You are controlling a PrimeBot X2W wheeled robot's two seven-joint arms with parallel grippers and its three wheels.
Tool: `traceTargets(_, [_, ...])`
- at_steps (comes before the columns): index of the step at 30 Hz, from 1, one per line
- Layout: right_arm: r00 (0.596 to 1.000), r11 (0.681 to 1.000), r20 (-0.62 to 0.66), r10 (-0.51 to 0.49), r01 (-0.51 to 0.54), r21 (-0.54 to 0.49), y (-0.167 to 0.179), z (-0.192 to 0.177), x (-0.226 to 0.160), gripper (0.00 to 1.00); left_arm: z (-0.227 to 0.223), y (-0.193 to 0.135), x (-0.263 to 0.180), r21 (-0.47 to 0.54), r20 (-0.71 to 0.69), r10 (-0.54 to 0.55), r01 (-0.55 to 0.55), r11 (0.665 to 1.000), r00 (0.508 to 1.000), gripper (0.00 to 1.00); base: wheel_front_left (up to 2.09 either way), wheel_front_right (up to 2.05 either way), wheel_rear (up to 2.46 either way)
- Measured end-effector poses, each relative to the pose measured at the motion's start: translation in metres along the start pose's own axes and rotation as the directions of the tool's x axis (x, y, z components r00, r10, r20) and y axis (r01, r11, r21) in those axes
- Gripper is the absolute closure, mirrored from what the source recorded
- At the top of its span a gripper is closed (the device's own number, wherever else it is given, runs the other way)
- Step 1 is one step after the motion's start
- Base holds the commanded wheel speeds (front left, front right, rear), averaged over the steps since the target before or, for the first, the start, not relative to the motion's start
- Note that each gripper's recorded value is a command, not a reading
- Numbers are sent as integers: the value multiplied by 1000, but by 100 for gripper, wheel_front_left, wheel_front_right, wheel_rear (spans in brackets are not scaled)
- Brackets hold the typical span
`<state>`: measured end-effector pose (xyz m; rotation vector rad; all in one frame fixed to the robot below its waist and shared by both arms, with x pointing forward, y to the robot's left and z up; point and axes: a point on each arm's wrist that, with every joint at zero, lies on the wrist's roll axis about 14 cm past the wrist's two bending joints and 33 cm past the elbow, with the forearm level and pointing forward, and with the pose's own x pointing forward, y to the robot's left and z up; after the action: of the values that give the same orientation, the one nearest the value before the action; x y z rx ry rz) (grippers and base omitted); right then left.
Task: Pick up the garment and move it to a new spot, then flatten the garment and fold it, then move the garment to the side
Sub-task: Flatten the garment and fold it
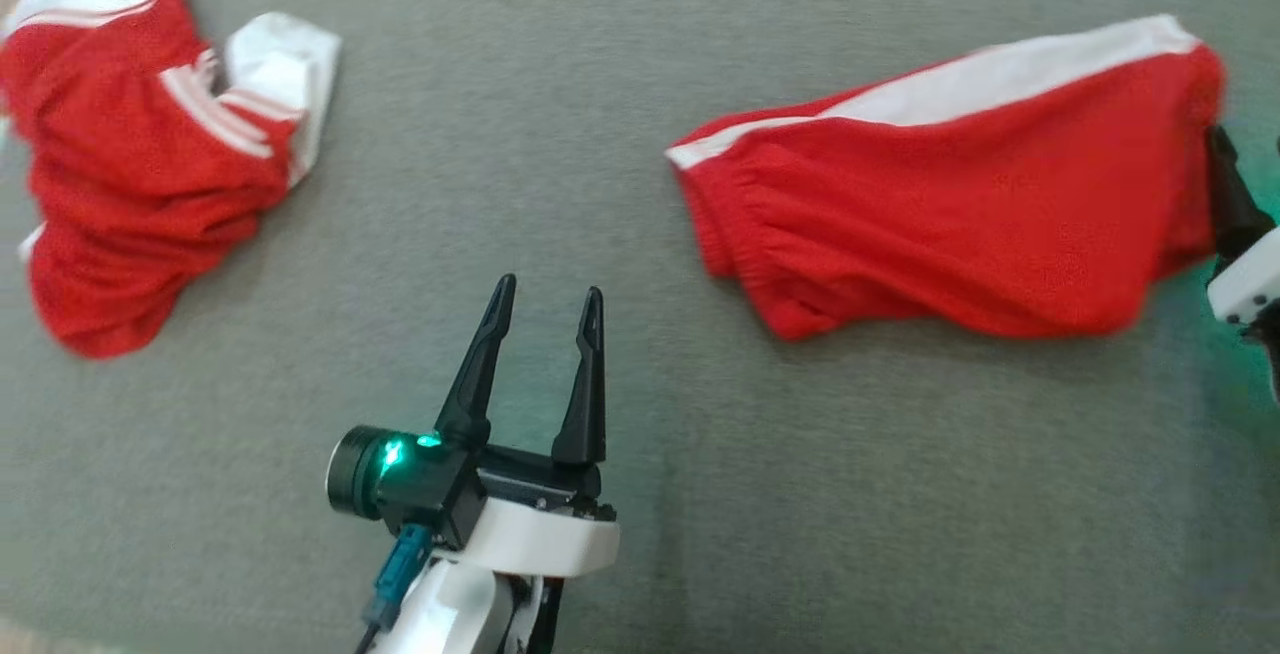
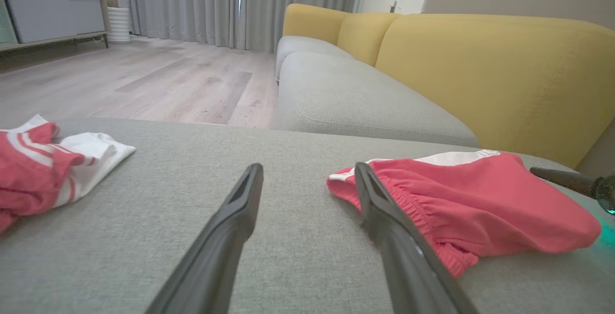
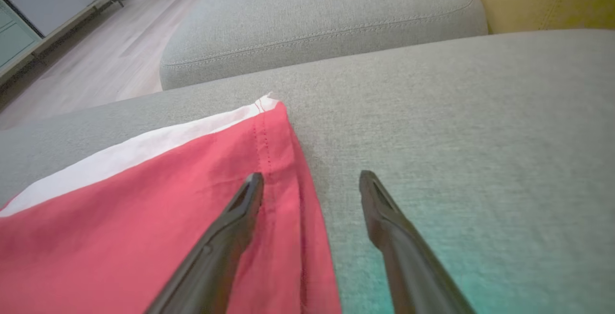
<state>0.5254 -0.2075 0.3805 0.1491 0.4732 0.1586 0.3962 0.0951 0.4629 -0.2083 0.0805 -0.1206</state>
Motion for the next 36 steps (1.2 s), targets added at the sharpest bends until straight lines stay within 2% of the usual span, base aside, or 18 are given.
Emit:
traceTargets(6, [997,1000,-83,-7,9,16,13,-14,29,0,5,11,-7,10,12,44,-44,999,999,0,0,0,0])
traceTargets(7, [995,1000,-94,-9,10,13,14,-17,31,6,6,12,-8,10,13,46,-47,999,999,0,0,0,0])
traceTargets(8, [994,1000,-105,-10,11,12,14,-18,33,16,6,13,-8,8,12,51,-51,999,999,0,0,0,0])
traceTargets(9, [994,1000,-111,-10,11,8,15,-17,34,51,5,13,-8,6,11,56,-56,998,998,0,0,0,0])
traceTargets(10, [993,1000,-119,-8,9,6,16,-17,35,56,5,13,-8,6,11,57,-57,998,998,0,0,0,0])
traceTargets(11, [992,1000,-127,-5,6,7,17,-17,35,100,5,12,-7,5,11,54,-55,998,998,0,0,0,0])
traceTargets(14, [992,1000,-128,3,0,27,21,-19,31,100,4,7,-5,-9,9,39,-38,999,999,0,0,0,0])
traceTargets(20, [995,999,-91,-43,45,19,-2,-13,10,100,0,-11,2,-21,-1,-21,21,1000,1000,0,0,0,0])
traceTargets(24, [994,996,-64,-85,85,1,-23,-5,-5,100,-3,-23,5,-27,-7,-64,63,998,998,0,0,0,0])
traceTargets(29, [982,981,-4,-189,189,-50,-75,17,-39,100,-2,-40,7,-35,-2,-122,122,992,993,0,0,0,0])
traceTargets(31, [977,976,12,-211,211,-60,-85,22,-49,100,-1,-45,8,-35,2,-137,137,990,991,0,0,0,0])
traceTargets(36, [981,981,84,-177,183,-70,-75,42,-53,100,0,-50,5,-29,4,-153,153,988,988,0,0,0,0])
